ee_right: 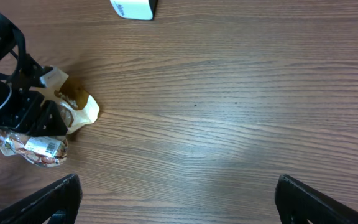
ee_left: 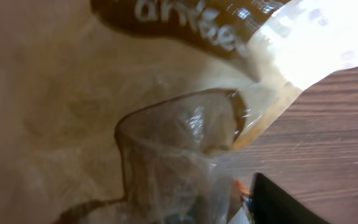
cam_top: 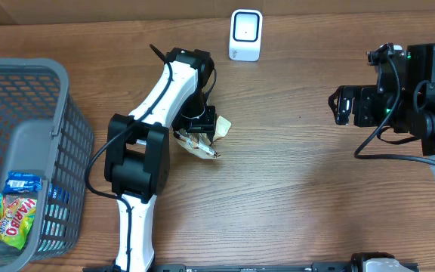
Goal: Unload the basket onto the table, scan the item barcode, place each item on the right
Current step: 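Carry the bread bag out and set it on the table centre, then grasp the blue snack bar from the basket and place it left of bread, then grasp the green-red gummy candy bag and place it right of bread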
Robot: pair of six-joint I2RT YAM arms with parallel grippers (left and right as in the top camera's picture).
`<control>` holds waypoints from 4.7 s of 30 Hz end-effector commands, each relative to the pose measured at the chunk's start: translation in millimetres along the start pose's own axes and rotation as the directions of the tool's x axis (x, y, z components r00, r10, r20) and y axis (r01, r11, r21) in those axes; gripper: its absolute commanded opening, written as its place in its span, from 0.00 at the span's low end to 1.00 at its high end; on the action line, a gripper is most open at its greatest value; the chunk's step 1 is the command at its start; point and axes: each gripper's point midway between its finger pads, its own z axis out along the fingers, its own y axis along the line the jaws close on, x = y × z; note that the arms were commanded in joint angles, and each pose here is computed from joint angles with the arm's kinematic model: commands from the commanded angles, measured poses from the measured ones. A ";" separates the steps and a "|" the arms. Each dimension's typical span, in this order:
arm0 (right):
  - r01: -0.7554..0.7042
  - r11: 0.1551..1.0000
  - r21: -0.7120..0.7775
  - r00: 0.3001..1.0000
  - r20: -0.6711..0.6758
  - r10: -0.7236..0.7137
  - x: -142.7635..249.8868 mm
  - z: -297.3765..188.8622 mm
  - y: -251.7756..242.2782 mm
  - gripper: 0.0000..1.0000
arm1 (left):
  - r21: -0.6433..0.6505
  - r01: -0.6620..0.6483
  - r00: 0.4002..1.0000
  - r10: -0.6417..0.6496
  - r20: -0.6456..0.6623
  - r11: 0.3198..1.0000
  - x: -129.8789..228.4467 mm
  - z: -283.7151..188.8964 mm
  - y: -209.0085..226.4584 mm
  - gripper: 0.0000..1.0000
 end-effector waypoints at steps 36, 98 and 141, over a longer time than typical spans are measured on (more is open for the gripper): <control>0.008 1.000 -0.030 1.000 0.026 -0.007 -6.9 -3.7 7.0 1.00 | 0.353 0.873 0.253 -0.932 0.261 0.336 135.4 -31.4 369.4 0.95; 0.013 1.000 -0.028 0.999 0.049 -0.012 -12.5 -4.0 6.8 1.00 | 0.051 -0.058 0.855 0.023 0.518 0.997 11.8 -124.7 60.9 0.77; 0.005 0.997 -0.072 1.000 0.014 -0.004 -8.0 5.6 12.2 1.00 | 0.150 0.980 0.069 -0.937 0.343 0.127 199.4 4.5 431.5 0.85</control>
